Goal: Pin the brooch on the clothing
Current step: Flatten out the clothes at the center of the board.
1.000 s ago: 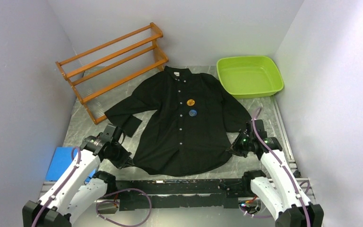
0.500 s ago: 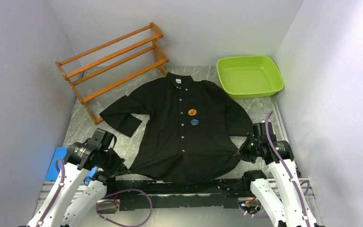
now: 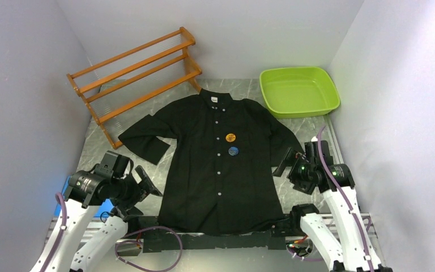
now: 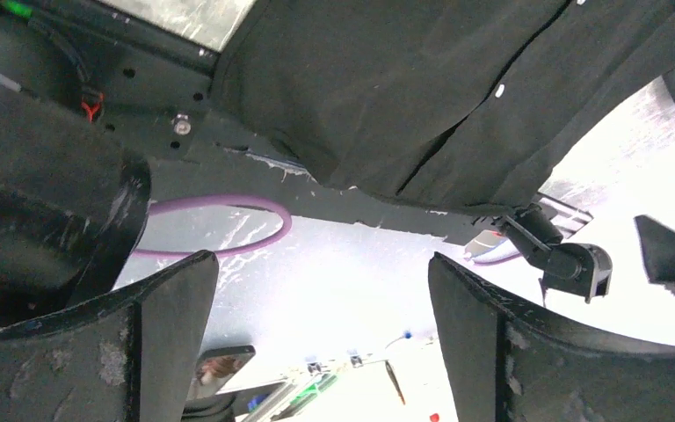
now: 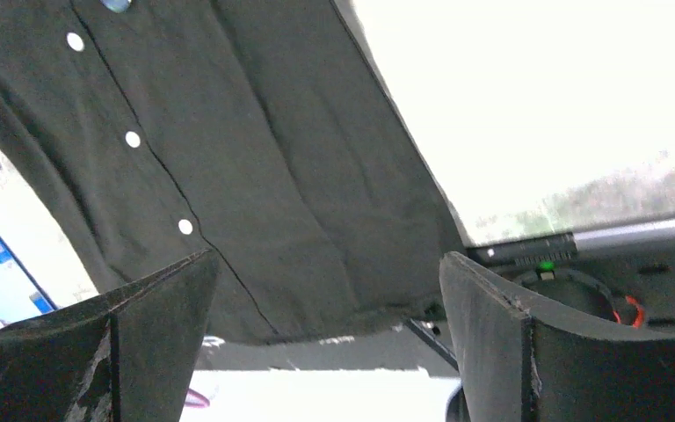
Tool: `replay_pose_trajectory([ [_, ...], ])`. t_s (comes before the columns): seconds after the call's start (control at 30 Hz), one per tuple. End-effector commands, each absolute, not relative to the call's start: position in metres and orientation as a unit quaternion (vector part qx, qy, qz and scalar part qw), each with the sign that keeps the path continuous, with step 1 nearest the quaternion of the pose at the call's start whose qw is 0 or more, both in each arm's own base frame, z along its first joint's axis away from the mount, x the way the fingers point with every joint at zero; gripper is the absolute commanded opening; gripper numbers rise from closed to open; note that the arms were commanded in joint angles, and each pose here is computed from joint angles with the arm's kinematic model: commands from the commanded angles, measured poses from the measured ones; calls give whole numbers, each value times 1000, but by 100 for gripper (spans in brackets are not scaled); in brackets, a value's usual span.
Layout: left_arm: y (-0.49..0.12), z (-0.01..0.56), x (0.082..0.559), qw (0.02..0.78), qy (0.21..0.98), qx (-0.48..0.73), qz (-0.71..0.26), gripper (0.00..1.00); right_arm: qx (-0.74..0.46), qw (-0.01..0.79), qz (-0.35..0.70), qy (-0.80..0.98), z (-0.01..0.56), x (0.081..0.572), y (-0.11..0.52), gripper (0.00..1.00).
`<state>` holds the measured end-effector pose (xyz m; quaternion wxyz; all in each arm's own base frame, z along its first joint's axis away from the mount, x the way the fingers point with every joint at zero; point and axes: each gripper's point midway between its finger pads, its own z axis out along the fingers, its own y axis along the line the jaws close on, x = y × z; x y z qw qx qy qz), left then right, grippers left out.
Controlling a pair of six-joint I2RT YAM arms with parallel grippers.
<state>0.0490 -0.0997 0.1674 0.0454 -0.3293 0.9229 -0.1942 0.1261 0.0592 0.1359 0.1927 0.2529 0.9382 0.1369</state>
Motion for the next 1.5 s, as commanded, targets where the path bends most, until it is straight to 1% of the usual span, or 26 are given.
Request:
replay_pose_trajectory([
  [0.0,-111,171,87,87,935,-270,-214,94,250,271,156,916,142,191,61,99],
  [0.1,-125,166,128,105,943,-223,-222,94,266,268,130,917,115,218,52,98],
  [0.2,-135,160,167,116,952,-186,-213,94,288,252,128,915,88,235,45,95],
  [0.33,-154,145,210,120,955,-154,-226,95,346,250,112,897,62,254,15,89],
  [0.5,-165,120,238,116,954,-155,-229,95,409,248,112,871,35,269,-22,80],
  [0.6,-171,109,248,116,950,-166,-237,95,427,251,128,859,25,287,-28,76],
  [0.63,-172,105,250,115,949,-169,-238,95,431,251,129,857,21,291,-29,72],
  [0.67,-173,101,252,114,949,-172,-240,95,432,252,130,856,20,296,-30,54],
  [0.7,-175,98,250,107,948,-174,-245,95,434,250,131,855,19,298,-32,26],
  [0.73,-175,95,250,105,948,-177,-242,95,436,252,129,854,22,301,-35,3],
  [0.77,-173,89,248,100,950,-180,-236,95,436,256,124,854,27,302,-38,0],
  [0.87,-166,70,243,87,954,-194,-210,95,431,288,90,850,55,306,-53,0],
  [1.03,-154,31,231,47,962,-215,-160,95,438,363,-31,821,121,300,-101,0],
  [1.13,-150,16,224,28,964,-221,-143,95,457,377,-96,800,141,289,-124,1],
  [1.2,-148,16,223,29,965,-222,-139,95,451,391,-116,794,148,287,-132,8],
  [1.3,-148,26,228,47,965,-214,-144,95,444,410,-121,787,159,292,-136,15],
  [1.37,-150,41,236,73,965,-198,-157,95,443,407,-119,790,161,296,-136,52],
  [1.4,-151,51,241,87,964,-191,-165,95,446,405,-123,789,162,296,-138,74],
  [1.43,-150,60,245,103,964,-180,-167,95,449,405,-126,787,163,297,-139,94],
  [1.47,-149,70,251,121,963,-172,-168,95,447,404,-127,788,165,298,-140,99],
])
